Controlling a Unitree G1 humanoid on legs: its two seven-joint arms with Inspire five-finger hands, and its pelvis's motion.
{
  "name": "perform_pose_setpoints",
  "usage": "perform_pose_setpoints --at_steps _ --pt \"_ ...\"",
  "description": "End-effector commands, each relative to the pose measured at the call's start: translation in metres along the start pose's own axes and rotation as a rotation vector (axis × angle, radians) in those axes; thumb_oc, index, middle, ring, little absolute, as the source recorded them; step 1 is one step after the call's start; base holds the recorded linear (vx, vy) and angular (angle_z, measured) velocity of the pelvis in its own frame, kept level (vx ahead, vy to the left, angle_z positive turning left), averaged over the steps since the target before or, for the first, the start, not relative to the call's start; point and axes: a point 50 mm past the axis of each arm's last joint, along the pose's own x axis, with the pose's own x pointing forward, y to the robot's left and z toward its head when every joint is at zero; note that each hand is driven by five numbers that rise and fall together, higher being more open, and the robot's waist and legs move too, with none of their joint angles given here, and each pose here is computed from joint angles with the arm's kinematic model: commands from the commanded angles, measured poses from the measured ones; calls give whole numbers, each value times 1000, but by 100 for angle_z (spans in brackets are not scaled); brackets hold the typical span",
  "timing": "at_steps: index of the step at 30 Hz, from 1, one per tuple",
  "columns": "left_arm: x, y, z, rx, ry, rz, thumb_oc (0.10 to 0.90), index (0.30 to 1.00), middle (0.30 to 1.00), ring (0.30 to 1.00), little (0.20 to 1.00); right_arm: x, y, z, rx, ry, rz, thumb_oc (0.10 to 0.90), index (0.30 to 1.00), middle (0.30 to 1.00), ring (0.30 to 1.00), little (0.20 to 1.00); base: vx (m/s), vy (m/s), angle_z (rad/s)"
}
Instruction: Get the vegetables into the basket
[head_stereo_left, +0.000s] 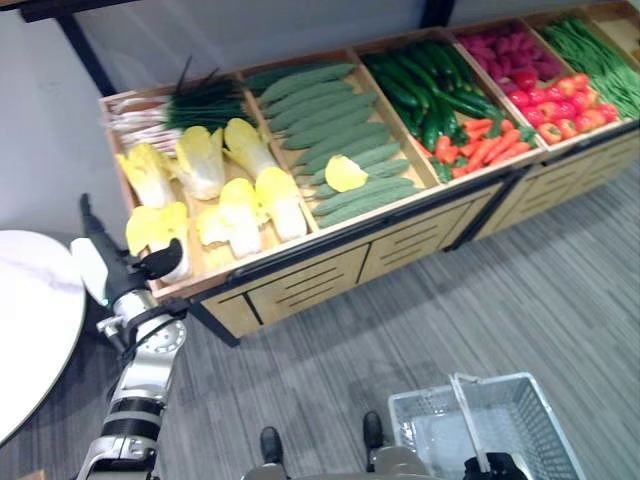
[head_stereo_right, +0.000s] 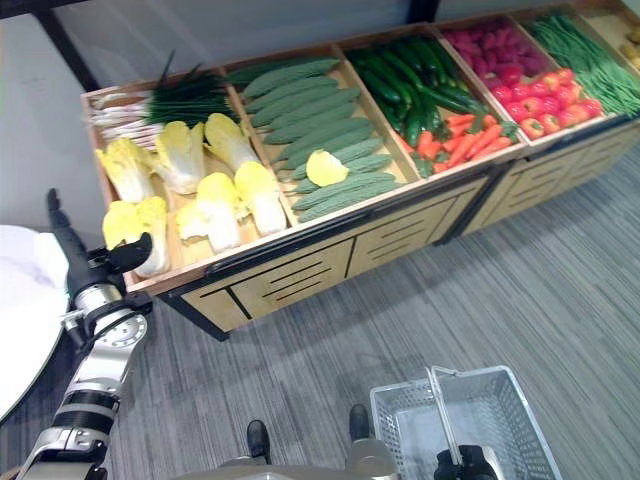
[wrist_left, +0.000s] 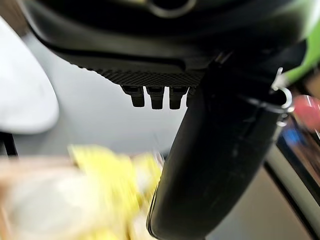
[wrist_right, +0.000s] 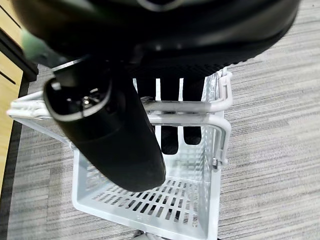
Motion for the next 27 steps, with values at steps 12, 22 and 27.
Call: perform_pose_setpoints --at_steps 12,22,27 --pt "34 -26 79 -430 -157 22 900 1000 1000 1000 1000 3 4 27 -66 -121 20 400 300 300 300 300 -9 -2 -17" --pt "33 -30 63 -392 -76 100 900 1000 1000 1000 1000 2 11 30 -85 -144 29 400 300 300 300 300 -8 -22 -6" --pt "36 -25 64 -351 -93 152 900 1000 1000 1000 1000 2 14 34 -101 -164 32 400 300 300 300 300 -13 -28 -11"
